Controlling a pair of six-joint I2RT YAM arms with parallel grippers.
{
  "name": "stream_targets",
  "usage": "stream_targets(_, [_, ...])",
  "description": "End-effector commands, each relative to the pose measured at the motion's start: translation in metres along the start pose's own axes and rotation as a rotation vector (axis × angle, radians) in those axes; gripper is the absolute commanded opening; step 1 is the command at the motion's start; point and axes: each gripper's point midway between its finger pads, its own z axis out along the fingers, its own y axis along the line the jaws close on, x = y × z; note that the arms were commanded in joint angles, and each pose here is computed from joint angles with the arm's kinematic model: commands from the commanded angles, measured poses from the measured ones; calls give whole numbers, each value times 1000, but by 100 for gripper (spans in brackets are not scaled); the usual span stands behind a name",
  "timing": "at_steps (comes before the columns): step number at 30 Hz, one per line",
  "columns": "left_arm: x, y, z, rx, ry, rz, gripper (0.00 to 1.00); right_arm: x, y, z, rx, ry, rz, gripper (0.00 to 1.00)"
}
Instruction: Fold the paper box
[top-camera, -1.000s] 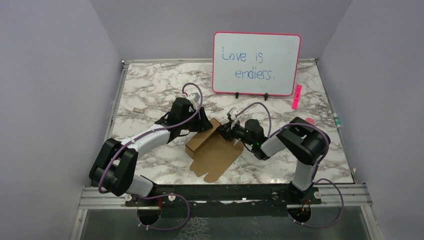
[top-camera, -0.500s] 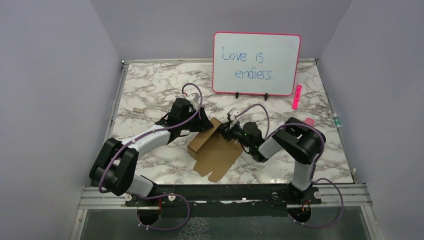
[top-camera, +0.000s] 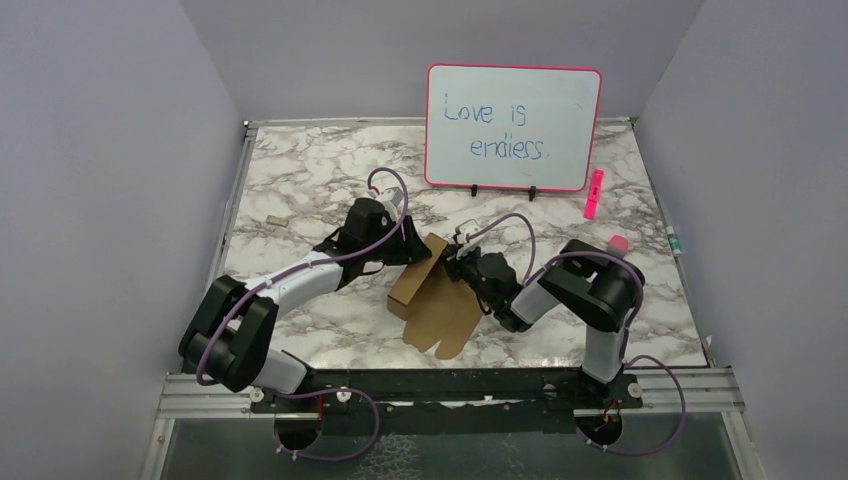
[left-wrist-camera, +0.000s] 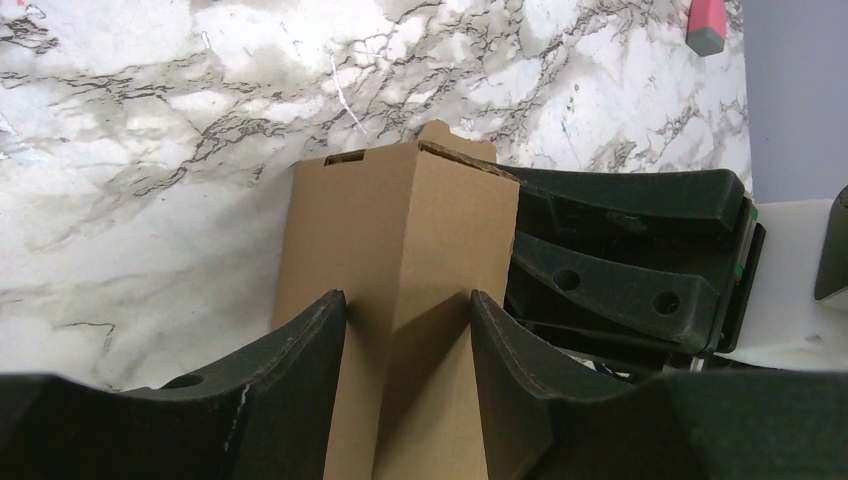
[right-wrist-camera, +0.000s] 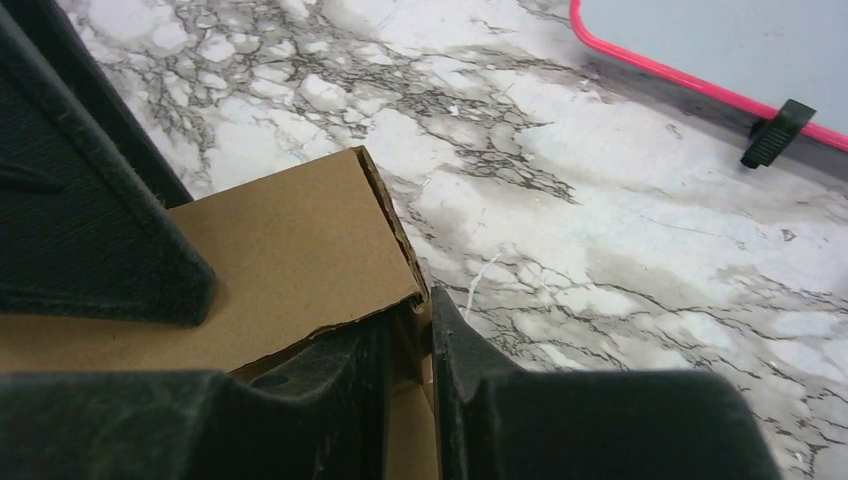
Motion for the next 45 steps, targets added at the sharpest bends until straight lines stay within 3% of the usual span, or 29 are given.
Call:
stream_targets(1, [17, -13, -2, 63, 63, -23, 50, -17, -24, 5, 157, -76, 17, 22])
stream_targets(16, [18, -22, -1, 94, 76, -27, 50, -17, -24, 13, 200, -82, 62, 24])
stream_targets(30, [-18, -5, -10, -99, 11, 89, 67, -17, -11, -2, 105, -48, 61, 48])
stream_targets(35, [-30, -5, -21, -153, -20, 107, 68, -18, -15, -18, 116, -8, 81, 56])
stream_targets(45, [-16, -8, -45, -197, -11, 129, 69, -19, -21, -69, 146, 136, 224, 66])
